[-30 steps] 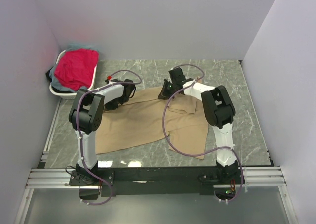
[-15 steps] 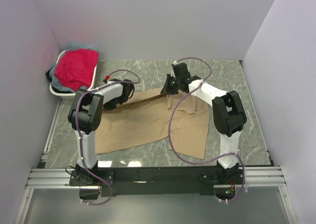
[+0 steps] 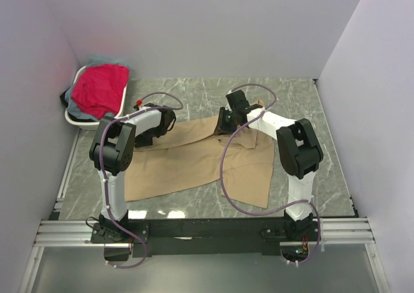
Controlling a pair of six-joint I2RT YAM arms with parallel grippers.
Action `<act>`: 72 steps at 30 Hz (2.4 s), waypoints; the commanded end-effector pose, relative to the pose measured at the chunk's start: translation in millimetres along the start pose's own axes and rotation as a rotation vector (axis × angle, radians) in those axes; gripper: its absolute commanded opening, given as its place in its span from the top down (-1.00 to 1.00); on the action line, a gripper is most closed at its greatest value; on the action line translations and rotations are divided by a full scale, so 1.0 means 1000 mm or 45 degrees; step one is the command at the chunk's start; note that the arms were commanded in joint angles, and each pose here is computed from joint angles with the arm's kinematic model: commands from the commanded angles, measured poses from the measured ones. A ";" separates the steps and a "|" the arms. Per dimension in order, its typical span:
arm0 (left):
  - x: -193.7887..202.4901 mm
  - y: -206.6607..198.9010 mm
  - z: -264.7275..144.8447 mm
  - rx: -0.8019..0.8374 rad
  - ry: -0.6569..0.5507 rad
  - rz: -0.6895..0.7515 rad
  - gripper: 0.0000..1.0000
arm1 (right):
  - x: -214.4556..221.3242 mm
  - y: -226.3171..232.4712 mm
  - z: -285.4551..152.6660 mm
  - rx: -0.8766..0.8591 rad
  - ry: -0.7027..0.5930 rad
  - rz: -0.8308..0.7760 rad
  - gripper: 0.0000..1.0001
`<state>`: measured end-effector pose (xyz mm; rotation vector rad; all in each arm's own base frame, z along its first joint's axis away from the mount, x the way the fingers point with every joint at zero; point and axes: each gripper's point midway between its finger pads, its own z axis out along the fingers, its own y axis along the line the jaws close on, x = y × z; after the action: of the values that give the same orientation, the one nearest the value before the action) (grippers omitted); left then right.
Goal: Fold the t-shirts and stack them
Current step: Fold the tshirt
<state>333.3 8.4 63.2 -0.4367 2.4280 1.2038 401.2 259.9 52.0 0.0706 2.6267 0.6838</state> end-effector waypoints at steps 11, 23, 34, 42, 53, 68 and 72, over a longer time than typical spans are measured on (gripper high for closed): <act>-0.034 0.017 -0.020 0.006 -0.081 -0.124 -0.99 | -0.030 0.010 -0.063 0.059 -0.207 -0.132 0.01; -0.050 -0.056 -0.058 0.632 -0.049 -0.133 -0.99 | -0.051 -0.054 -0.090 0.189 -0.297 0.001 -0.05; -0.013 -0.094 -0.018 0.577 0.090 -0.065 -0.96 | -0.055 -0.121 -0.091 0.286 -0.257 0.156 -0.07; -0.015 -0.093 0.003 0.498 0.095 -0.066 -0.98 | -0.029 -0.157 -0.083 0.279 -0.175 0.261 -0.07; -0.024 -0.093 0.008 0.467 0.047 -0.049 -0.99 | -0.011 -0.145 -0.064 0.082 -0.086 0.306 0.07; -0.031 -0.089 0.013 0.427 0.024 -0.035 -0.99 | -0.015 -0.130 -0.080 0.010 -0.138 0.279 0.82; -0.033 -0.090 0.014 0.426 0.025 -0.039 -0.99 | -0.027 -0.116 -0.104 -0.012 -0.196 0.237 0.71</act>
<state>417.6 -40.1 38.0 -0.4127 2.4749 0.6918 380.1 108.4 39.5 0.4265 2.6160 0.7100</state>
